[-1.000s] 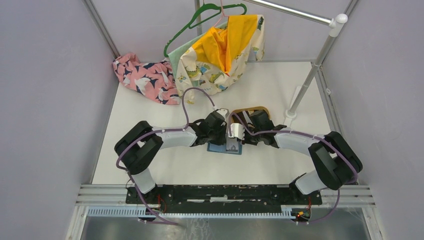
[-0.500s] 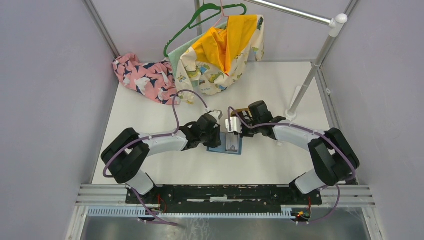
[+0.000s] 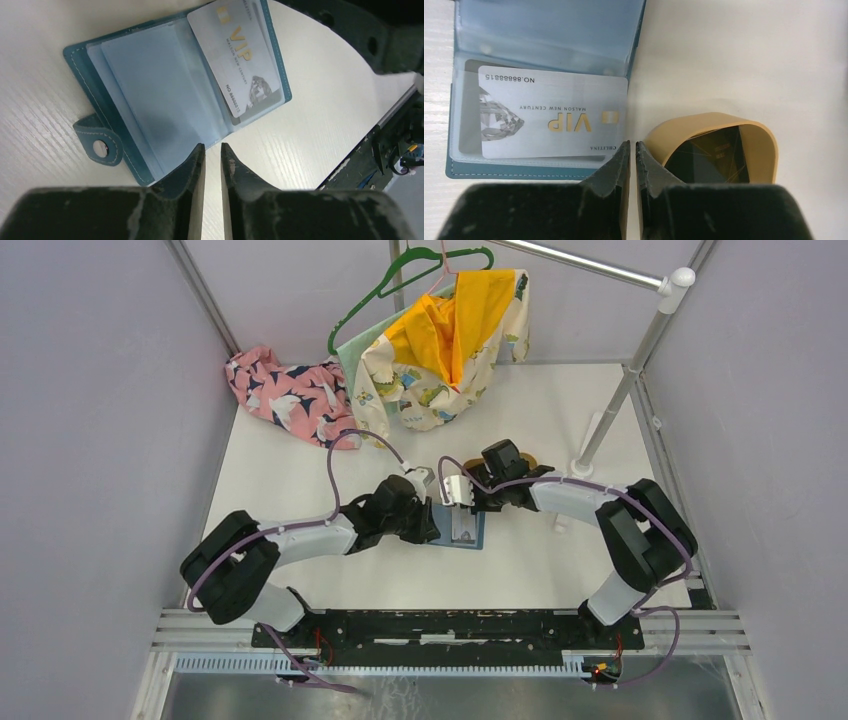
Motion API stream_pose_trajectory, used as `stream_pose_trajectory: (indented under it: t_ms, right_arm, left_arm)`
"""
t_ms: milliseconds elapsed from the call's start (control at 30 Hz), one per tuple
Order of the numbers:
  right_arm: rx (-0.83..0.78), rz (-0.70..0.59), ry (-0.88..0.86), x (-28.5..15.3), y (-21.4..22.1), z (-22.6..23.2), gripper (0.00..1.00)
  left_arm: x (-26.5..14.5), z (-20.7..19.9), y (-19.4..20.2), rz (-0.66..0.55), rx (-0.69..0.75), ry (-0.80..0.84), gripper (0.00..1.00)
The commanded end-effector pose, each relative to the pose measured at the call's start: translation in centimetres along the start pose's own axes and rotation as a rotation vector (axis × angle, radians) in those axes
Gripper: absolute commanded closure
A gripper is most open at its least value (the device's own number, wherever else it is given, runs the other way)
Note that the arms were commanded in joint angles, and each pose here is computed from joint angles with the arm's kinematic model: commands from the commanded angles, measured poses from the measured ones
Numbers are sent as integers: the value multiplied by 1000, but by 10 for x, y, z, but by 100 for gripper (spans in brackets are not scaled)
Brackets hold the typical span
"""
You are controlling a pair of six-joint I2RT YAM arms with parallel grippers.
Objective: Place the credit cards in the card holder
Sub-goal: Insert the credit card into the card holder.
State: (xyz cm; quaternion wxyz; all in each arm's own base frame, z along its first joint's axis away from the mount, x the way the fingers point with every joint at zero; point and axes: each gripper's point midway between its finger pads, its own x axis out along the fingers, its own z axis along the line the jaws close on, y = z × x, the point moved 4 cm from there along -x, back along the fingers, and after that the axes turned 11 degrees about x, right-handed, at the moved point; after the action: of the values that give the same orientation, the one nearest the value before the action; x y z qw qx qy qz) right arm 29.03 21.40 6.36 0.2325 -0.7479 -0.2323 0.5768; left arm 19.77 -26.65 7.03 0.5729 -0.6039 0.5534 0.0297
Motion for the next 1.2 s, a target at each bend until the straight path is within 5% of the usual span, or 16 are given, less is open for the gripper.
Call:
stream_pose_trajectory:
  t_ms: [0,433,767,1167]
  right_arm:
    - [-26,22,27,3,-8,-14,87]
    - [-49,-10,-190,6,-11,16,89]
    - [64,6,-133,6,-5,9,88]
    - [57,-10,-213,0,-5,25,89]
  left_arm:
    - [-7,-11,-10,-79,27,69,76]
    - [-8,-14,-2,-85,13,106,87]
    - [-32,-24,33,-145,-178,169,96]
    - [1,-42,37,-91,-218,190,98]
